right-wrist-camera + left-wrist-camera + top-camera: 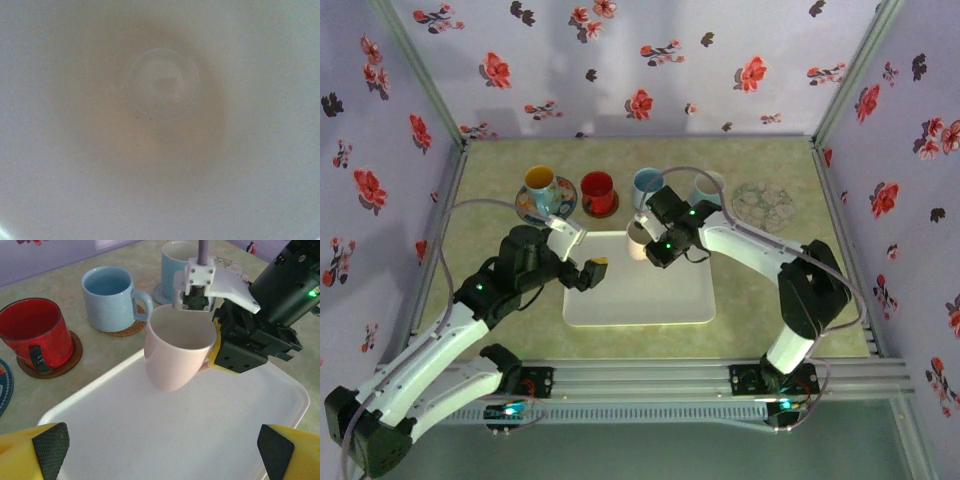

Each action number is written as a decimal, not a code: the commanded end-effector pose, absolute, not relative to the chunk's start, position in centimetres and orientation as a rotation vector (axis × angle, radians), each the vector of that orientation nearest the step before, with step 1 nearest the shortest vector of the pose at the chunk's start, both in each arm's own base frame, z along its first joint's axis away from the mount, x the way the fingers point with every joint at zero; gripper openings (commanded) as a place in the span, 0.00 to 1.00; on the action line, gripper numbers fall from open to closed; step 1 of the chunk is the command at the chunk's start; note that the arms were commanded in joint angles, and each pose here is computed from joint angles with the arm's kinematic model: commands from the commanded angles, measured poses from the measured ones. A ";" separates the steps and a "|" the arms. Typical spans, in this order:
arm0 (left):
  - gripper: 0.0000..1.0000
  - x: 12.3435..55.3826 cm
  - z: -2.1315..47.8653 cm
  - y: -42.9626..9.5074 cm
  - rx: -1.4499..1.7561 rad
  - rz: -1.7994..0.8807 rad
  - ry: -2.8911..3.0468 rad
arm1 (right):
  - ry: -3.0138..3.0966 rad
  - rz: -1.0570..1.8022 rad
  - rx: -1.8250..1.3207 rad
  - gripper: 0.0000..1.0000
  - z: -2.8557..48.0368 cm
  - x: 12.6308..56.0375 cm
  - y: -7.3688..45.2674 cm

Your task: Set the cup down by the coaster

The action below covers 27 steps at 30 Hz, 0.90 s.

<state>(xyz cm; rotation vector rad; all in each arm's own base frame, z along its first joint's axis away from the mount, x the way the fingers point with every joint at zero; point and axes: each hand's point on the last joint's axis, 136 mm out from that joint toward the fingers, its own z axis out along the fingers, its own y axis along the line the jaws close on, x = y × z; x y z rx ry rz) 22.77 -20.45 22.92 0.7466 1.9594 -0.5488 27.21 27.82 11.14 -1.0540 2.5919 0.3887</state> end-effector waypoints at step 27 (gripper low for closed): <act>1.00 26.1 27.1 -27.8 0.852 -0.679 1.757 | 2.399 0.206 -0.524 0.00 24.8 31.2 15.8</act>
